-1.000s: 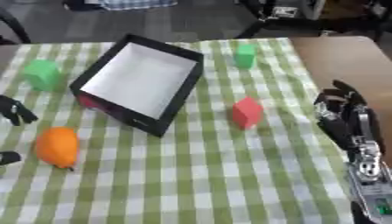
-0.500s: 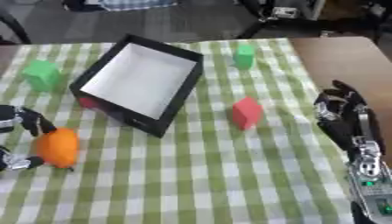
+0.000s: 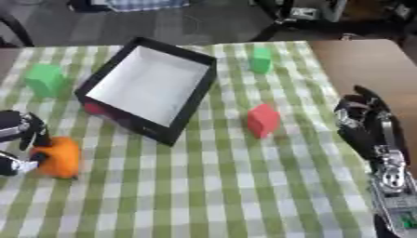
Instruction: Pick up objects on the table and place them in the box.
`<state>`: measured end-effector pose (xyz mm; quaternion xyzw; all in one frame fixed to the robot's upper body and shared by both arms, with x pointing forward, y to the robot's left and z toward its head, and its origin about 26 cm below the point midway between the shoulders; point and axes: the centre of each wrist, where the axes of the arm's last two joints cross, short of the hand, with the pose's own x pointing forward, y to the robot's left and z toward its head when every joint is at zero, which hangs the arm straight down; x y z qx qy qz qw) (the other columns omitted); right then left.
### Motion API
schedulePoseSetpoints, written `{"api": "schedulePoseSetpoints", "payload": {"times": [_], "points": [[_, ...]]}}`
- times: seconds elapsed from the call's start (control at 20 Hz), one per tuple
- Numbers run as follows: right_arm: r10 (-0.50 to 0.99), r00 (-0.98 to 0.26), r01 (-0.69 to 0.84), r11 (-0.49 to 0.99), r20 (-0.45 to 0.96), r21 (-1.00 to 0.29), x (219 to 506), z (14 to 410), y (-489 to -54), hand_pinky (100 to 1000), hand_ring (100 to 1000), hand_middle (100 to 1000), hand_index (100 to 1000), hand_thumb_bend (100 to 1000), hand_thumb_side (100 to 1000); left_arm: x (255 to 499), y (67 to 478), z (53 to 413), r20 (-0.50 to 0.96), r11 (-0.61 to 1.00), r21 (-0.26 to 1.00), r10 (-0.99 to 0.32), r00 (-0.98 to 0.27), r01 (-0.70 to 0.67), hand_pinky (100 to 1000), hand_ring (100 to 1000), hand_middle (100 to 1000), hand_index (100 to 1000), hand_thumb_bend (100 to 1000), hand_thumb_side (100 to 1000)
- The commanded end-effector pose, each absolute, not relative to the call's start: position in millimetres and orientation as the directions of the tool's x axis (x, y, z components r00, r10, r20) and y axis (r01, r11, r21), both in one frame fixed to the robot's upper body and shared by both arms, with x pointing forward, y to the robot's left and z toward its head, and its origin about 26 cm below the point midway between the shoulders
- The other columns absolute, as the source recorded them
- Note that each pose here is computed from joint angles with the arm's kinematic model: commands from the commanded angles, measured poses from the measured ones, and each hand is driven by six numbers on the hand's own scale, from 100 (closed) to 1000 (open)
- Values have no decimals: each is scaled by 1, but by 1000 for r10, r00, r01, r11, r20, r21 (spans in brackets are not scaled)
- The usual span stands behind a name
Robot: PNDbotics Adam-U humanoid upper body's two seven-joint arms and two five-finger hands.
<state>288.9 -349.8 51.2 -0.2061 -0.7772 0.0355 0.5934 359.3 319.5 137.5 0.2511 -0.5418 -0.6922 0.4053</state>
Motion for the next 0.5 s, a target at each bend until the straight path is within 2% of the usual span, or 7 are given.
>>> {"api": "schedulePoseSetpoints", "payload": {"times": [0.05, 0.3, 0.5], "points": [[386, -225, 281, 905, 895, -320, 290, 59, -354, 788, 684, 724, 878, 100, 359, 361, 322, 155, 42, -27, 992, -852, -522, 124, 446, 208, 168, 387, 100, 141], [386, -224, 283, 904, 895, -319, 290, 59, -355, 788, 684, 724, 878, 100, 360, 360, 319, 171, 32, 41, 999, -860, -509, -7, 454, 202, 159, 384, 100, 143], [387, -222, 283, 904, 895, -321, 290, 58, -355, 788, 684, 724, 878, 100, 361, 356, 314, 205, -2, 72, 990, -853, -522, -122, 465, 205, 163, 389, 100, 135]]}}
